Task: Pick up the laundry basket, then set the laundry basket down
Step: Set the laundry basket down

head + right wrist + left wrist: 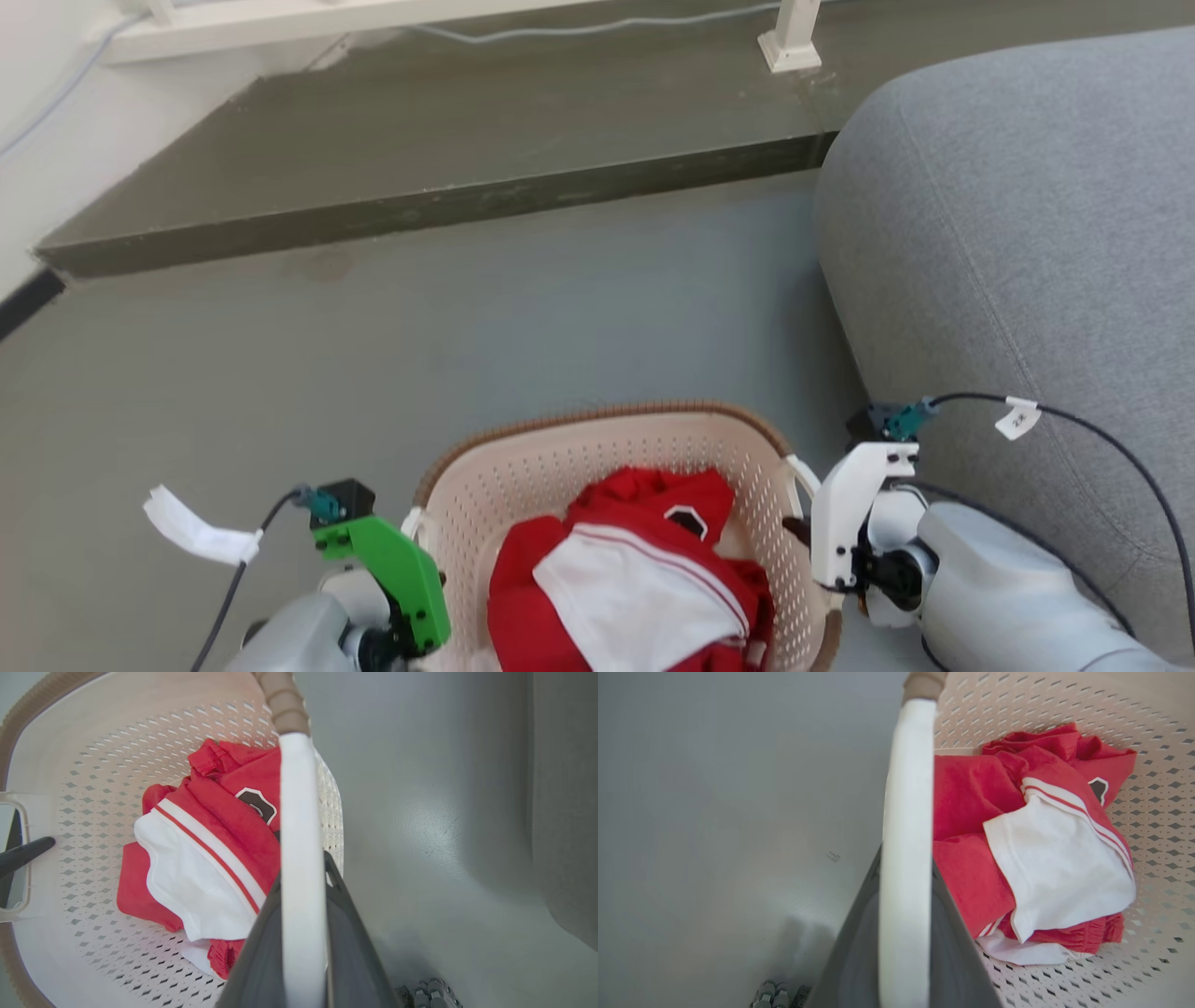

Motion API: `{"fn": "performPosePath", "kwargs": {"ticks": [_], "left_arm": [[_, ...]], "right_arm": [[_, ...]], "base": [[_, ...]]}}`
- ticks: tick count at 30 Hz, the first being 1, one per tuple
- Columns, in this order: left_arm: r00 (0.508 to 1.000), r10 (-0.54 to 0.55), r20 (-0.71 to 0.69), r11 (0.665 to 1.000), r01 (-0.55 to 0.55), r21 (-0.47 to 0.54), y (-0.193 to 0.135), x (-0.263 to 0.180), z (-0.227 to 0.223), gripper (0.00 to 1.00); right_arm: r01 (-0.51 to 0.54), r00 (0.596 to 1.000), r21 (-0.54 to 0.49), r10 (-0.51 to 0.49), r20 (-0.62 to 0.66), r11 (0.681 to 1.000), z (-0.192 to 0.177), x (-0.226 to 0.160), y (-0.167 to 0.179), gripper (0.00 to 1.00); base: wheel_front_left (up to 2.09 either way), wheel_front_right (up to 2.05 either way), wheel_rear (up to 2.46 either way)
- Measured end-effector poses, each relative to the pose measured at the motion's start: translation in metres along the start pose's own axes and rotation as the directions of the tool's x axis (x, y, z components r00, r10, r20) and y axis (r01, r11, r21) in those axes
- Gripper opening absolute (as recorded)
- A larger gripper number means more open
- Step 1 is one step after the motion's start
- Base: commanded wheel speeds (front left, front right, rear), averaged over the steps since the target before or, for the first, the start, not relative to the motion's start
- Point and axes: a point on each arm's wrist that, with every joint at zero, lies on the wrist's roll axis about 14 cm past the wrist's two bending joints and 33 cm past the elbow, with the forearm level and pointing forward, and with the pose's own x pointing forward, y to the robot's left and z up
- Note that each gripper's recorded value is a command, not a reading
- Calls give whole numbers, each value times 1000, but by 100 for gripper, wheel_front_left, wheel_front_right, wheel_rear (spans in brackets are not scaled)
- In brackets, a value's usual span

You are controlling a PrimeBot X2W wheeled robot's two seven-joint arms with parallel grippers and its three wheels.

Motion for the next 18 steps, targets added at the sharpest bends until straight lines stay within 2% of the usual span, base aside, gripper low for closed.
{"fn": "performPosePath", "kwargs": {"ticks": [8, 18], "left_arm": [[999, -18, 36, 1000, 17, 7, -2, 15, 28, 0], [999, -19, 27, 1000, 19, -24, 9, 42, 35, 0]], "right_arm": [[6, 999, -2, -6, 40, 1000, 25, 10, -10, 0], [13, 999, 16, -13, 29, 1000, 31, 37, -23, 0]], "base": [[0, 0, 0], [0, 0, 0]]}}
